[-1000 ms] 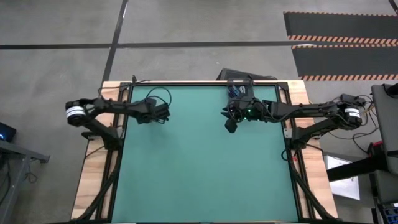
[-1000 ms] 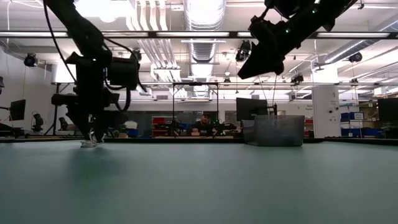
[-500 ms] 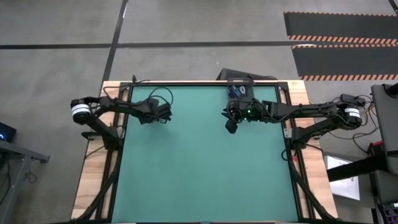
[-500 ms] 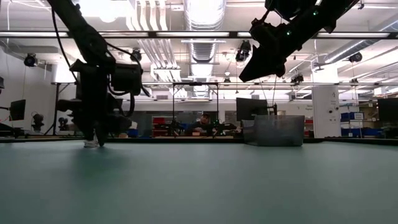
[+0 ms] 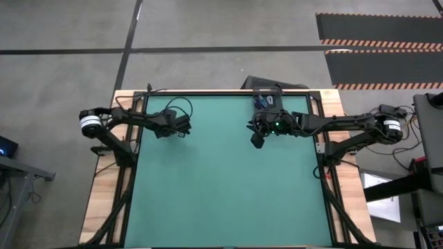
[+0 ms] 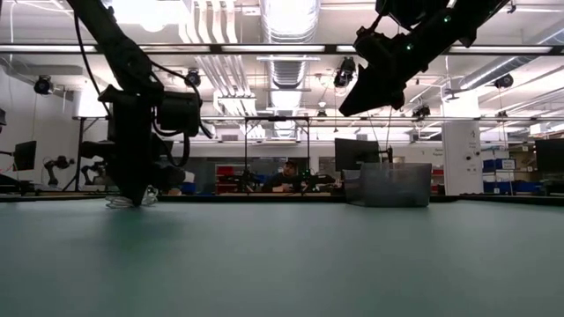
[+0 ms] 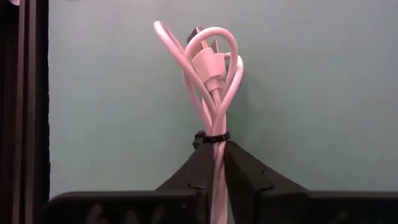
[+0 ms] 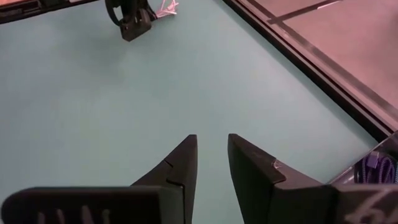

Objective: Pick and place USB-C Cables
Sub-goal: Put the white charger cable into the black bin

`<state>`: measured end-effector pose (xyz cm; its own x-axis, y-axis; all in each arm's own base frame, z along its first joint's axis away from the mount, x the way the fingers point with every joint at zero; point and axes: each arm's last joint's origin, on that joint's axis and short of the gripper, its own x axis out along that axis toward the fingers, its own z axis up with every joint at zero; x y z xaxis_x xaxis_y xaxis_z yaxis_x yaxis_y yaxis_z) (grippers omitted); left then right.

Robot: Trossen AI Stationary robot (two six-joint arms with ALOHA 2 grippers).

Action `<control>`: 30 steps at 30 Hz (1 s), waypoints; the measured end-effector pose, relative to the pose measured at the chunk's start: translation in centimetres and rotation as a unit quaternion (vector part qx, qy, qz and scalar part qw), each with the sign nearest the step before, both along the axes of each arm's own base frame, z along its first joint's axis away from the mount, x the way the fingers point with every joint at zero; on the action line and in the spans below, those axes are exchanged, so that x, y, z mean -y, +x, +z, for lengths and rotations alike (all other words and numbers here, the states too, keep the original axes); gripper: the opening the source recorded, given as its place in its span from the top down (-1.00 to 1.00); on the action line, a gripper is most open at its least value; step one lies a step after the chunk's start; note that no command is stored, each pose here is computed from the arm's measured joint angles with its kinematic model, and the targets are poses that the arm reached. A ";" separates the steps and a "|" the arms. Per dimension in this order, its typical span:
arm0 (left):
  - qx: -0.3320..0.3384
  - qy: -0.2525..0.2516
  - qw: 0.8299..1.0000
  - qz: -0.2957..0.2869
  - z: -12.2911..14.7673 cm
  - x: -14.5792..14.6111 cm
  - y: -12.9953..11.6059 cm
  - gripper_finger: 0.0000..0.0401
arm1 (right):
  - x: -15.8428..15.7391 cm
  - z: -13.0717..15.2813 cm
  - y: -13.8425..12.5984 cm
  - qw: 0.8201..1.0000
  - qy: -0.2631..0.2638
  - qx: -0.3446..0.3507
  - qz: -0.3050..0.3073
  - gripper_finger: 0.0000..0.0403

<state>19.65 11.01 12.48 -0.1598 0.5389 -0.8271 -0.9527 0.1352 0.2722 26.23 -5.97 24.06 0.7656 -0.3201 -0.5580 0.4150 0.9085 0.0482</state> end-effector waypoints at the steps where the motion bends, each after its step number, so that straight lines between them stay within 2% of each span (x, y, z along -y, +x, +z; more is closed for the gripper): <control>1: 0.000 0.000 1.000 0.000 0.0 0.0 0.0 0.95 | 0.0 0.0 0.0 1.000 0.001 0.000 -0.001 0.59; 11: 0.017 0.008 0.999 -0.027 1.0 0.7 0.2 0.97 | -0.4 -0.7 -0.1 1.000 0.007 0.007 0.002 0.60; 15: 0.043 0.036 0.997 -0.053 2.4 1.7 0.5 0.97 | -0.9 -1.1 0.0 0.999 0.002 0.031 0.016 0.63; 19: 0.088 0.067 0.988 -0.106 4.1 3.0 1.2 0.98 | -1.1 -2.0 -0.1 0.996 0.006 0.073 0.052 0.64; 24: 0.171 0.114 0.960 -0.188 6.4 4.7 2.6 0.98 | -1.5 -3.0 -0.5 0.986 0.007 0.138 0.094 0.62; 30: 0.239 0.189 0.899 -0.315 8.7 7.0 4.8 0.98 | -1.9 -3.7 -1.3 0.969 -0.013 0.202 0.139 0.64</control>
<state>24.41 3.99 21.19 0.6011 0.6544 -0.4588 -0.7394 0.6732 -0.0084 24.96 -4.06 20.31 0.9786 -0.0804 -0.1896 0.1064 0.9856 0.1313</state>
